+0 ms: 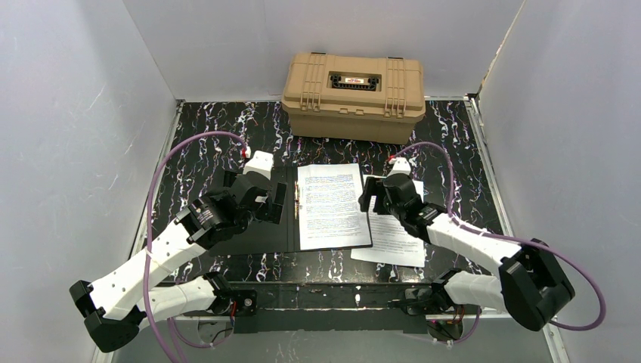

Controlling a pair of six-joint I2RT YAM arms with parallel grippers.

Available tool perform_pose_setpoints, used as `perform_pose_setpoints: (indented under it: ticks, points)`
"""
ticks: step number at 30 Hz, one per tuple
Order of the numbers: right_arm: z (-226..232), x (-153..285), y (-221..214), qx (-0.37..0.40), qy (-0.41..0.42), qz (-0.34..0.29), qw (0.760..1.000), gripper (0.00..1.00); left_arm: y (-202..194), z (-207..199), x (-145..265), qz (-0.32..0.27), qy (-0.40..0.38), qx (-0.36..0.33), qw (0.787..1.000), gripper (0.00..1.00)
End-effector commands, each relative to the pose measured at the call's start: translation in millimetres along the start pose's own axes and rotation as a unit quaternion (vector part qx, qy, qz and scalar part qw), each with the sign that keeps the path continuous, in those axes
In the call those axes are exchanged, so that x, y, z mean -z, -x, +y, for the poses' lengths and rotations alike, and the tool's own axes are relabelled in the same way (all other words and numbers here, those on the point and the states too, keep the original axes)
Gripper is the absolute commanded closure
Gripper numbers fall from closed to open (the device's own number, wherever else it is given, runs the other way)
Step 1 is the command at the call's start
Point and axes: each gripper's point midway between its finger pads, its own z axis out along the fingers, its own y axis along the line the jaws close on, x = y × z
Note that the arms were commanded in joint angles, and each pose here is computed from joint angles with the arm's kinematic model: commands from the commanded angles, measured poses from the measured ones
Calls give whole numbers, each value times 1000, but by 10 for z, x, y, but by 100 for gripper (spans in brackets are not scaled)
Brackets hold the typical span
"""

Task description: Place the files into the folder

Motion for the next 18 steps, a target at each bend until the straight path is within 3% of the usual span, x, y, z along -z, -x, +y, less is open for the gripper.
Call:
perform_pose_setpoints:
  ticks: [1, 11, 18]
  points:
    - [-368, 219, 201, 25, -108, -7, 994, 11, 13, 2, 31, -5, -4, 2, 1000, 2]
    - [-1136, 588, 87, -41, -241, 43, 969, 3, 135, -499, -9, 13, -102, 41, 994, 2]
    - [-1459, 572, -183, -132, -241, 94, 957, 1, 98, -640, -75, 28, -120, 50, 991, 2]
